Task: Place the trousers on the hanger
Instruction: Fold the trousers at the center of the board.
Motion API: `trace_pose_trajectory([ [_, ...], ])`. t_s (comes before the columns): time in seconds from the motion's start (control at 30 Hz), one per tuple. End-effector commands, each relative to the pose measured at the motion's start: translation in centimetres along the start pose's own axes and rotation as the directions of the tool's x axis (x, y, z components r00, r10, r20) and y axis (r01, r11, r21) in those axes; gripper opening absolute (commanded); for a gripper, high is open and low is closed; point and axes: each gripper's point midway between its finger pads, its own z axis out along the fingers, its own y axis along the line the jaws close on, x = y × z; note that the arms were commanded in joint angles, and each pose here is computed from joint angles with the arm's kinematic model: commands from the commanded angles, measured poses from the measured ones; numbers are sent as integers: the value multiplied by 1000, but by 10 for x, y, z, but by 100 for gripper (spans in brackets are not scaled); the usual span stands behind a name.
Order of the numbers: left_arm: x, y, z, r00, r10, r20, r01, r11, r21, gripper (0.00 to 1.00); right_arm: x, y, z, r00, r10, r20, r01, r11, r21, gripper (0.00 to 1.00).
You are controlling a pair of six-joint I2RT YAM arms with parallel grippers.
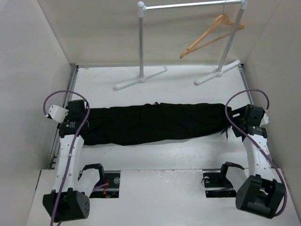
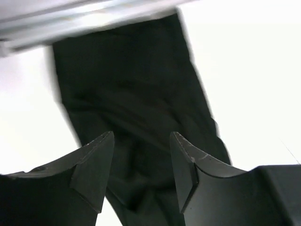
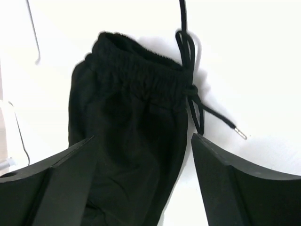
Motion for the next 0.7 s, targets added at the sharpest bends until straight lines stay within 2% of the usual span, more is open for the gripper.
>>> trace_pose_trajectory([
  [0.0, 21, -24, -21, 998, 52, -47, -46, 992, 115, 49, -11, -14, 5, 999, -25, 34, 22, 997, 72, 88],
  [0.17, 110, -63, -42, 959, 180, -220, -104, 942, 318, 50, -10, -4, 37, 999, -46, -25, 47, 998, 33, 90],
  [0.27, 143, -73, -54, 935, 244, -258, -128, 909, 397, 50, -12, -17, 60, 998, -43, -42, 47, 995, 93, 89],
  [0.37, 163, -62, -53, 916, 297, -269, -172, 899, 404, 50, -5, -23, 76, 996, -31, -79, 41, 992, 119, 85],
  [0.4, 166, -54, -49, 914, 303, -271, -183, 901, 393, 50, -3, -24, 80, 996, -15, -91, 26, 992, 120, 81],
  [0.47, 174, -34, -38, 905, 316, -284, -206, 911, 358, 50, -1, -23, 87, 994, 21, -107, -8, 993, 119, 64],
  [0.53, 178, -8, -27, 899, 325, -294, -233, 923, 306, 50, -5, -15, 90, 991, 66, -115, -54, 993, 106, 34],
  [0.57, 179, 5, -22, 895, 329, -300, -246, 928, 281, 50, -9, -10, 89, 990, 85, -111, -75, 993, 96, 24],
  [0.6, 179, 17, -19, 892, 332, -308, -259, 932, 256, 50, -17, -3, 85, 990, 104, -92, -98, 992, 75, 17],
  [0.67, 181, 35, -17, 884, 340, -321, -274, 933, 234, 50, -37, 14, 71, 991, 129, -34, -128, 992, 22, 12],
])
